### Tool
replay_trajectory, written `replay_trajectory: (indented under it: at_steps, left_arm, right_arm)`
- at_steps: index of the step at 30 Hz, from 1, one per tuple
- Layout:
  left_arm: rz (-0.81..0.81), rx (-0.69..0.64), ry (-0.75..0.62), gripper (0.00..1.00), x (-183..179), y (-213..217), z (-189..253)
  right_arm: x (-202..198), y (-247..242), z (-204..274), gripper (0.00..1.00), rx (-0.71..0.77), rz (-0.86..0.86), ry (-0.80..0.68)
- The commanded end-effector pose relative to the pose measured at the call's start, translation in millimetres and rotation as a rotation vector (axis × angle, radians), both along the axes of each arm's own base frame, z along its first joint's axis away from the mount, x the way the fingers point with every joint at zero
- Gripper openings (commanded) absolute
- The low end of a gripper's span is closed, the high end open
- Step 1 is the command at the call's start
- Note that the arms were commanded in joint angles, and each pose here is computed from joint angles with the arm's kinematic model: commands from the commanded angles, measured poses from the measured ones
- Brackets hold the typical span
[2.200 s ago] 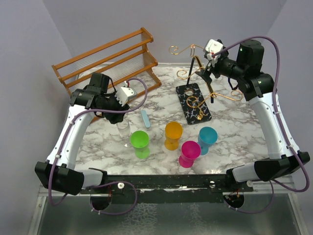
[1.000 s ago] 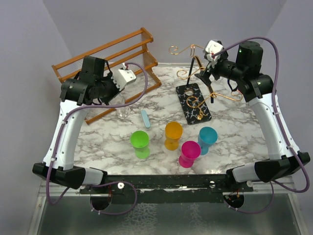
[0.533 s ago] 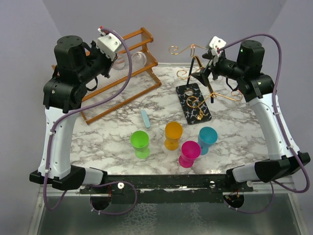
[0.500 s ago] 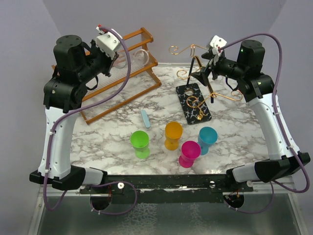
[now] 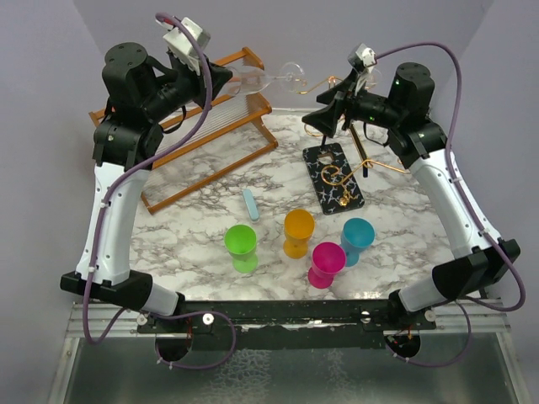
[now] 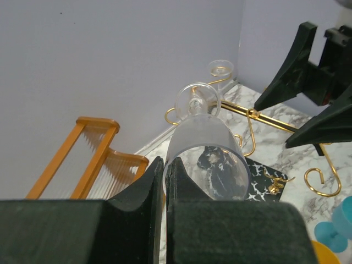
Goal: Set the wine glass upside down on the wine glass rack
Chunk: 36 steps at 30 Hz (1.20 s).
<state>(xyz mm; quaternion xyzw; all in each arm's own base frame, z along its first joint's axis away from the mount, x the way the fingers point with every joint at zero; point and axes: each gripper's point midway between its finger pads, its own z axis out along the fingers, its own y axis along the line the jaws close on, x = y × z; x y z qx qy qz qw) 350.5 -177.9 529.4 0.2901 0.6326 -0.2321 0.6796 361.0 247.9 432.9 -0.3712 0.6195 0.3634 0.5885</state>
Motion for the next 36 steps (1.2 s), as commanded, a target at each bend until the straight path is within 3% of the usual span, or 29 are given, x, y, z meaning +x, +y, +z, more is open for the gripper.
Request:
replay_trajectory:
  at_steps: [1, 8, 19, 28, 36]
  left_arm:
    - [-0.097, -0.097, -0.057, 0.00, -15.5, -14.8, 33.2]
    - [-0.131, -0.107, -0.044, 0.00, -18.9, -19.2, 31.8]
    - [-0.148, -0.106, -0.028, 0.00, -24.0, -20.6, 25.9]
    - [-0.154, -0.100, -0.027, 0.00, -27.5, -20.6, 23.7]
    - [-0.166, -0.095, -0.026, 0.00, -29.8, -21.6, 21.8]
  right_arm:
    - [13.1, 9.5, 9.6, 0.72, 0.108, -0.053, 0.092]
    - [40.0, 1.8, 8.0, 0.61, 0.146, -0.191, 0.142]
    - [45.4, 3.1, 18.9, 0.53, 0.177, -0.199, 0.136]
    - [51.6, -0.9, 21.7, 0.36, 0.182, -0.237, 0.129]
    - [56.4, -2.0, 17.9, 0.33, 0.184, -0.258, 0.142]
